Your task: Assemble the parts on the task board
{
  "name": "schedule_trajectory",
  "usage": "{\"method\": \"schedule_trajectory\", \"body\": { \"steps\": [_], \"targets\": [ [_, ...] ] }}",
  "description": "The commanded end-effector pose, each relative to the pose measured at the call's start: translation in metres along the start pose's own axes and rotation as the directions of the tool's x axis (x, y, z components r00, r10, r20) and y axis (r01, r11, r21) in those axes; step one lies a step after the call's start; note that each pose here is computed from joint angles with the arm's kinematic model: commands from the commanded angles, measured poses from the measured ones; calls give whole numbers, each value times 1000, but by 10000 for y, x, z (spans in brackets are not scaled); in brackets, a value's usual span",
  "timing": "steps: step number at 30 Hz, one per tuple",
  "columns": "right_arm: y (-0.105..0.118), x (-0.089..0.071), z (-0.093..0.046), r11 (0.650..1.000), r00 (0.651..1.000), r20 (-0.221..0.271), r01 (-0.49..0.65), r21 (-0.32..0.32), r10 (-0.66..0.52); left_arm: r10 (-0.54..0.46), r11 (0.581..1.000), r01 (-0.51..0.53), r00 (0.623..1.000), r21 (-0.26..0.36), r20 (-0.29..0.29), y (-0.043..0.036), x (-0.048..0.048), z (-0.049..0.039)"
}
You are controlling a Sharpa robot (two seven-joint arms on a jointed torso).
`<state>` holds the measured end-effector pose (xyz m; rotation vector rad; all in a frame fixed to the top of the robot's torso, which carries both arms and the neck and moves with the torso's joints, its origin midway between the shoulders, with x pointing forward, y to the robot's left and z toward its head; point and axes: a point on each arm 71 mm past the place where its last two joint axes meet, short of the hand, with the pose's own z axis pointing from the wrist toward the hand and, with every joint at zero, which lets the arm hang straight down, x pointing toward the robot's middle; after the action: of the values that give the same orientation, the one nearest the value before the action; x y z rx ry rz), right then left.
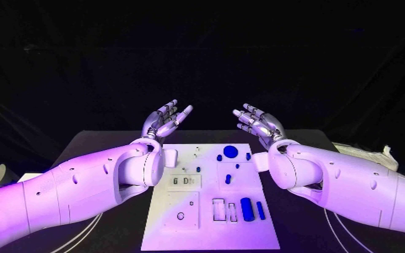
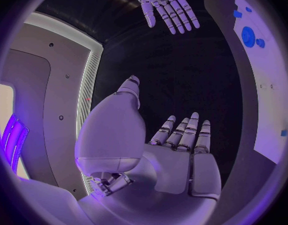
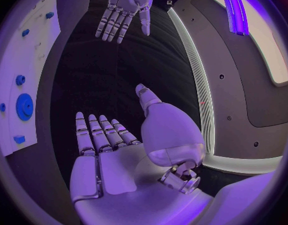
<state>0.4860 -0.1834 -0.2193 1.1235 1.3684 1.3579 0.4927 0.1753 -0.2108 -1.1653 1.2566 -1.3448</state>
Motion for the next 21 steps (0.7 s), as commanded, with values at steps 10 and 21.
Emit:
{"method": "schedule_trajectory", "body": {
  "steps": [10,21],
  "targets": [
    [111,-87,128,929,925,-145,324,-178,-351,-35,999,36,999,29,-32,-54,-179,-17],
    [304,-168,215,813,830,-97,504,-291,-549,-45,998,47,998,33,-49,-147,-344,-120]
  ]
}}
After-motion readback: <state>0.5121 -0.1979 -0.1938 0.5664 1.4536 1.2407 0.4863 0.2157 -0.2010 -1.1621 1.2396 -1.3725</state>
